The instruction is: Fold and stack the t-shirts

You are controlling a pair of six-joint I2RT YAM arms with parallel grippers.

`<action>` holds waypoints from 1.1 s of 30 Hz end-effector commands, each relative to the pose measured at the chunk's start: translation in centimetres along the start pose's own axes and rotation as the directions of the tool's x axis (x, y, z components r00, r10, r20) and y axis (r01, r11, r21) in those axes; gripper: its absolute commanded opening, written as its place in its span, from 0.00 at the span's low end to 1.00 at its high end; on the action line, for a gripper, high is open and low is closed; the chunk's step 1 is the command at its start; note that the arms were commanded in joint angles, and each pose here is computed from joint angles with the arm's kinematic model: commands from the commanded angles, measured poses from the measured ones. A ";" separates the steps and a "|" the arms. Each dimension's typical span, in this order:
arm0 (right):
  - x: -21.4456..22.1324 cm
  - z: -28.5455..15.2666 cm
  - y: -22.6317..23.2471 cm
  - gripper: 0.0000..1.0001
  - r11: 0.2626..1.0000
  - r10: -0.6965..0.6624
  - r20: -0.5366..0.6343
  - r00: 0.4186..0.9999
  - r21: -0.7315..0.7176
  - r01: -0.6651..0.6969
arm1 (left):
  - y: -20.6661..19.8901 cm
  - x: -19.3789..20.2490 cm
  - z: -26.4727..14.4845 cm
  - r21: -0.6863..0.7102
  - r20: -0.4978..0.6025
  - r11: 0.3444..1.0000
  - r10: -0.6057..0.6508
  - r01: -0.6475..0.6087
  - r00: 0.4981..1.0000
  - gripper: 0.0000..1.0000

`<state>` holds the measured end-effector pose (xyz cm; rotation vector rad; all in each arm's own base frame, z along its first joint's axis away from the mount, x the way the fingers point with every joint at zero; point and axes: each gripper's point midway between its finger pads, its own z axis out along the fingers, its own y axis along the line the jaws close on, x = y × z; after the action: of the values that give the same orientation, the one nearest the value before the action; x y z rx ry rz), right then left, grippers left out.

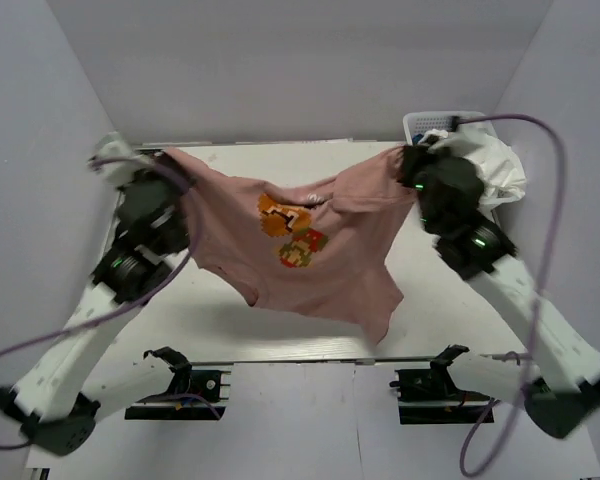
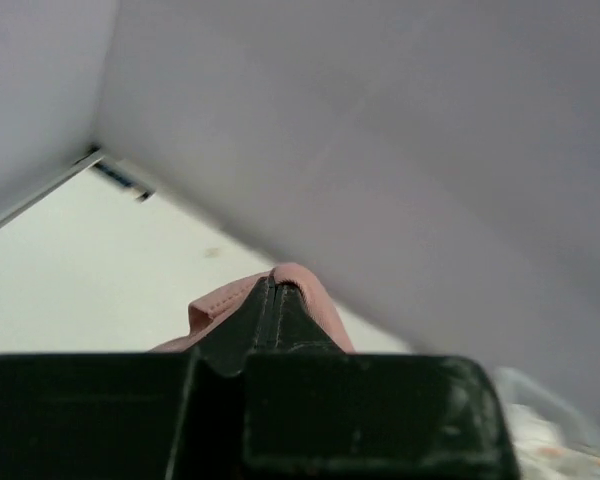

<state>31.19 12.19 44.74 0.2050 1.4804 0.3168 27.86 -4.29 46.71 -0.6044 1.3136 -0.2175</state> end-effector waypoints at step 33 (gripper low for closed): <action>39.2 5.3 1.6 0.84 0.949 -0.315 -0.748 0.584 -0.254 0.188 | 14.7 41.5 3.4 -0.010 -0.879 0.935 0.161 -0.355 0.449 1.00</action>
<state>36.46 25.10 6.67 -0.3516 2.3906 0.2057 37.10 -10.48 2.78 -0.4067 2.5239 -0.0588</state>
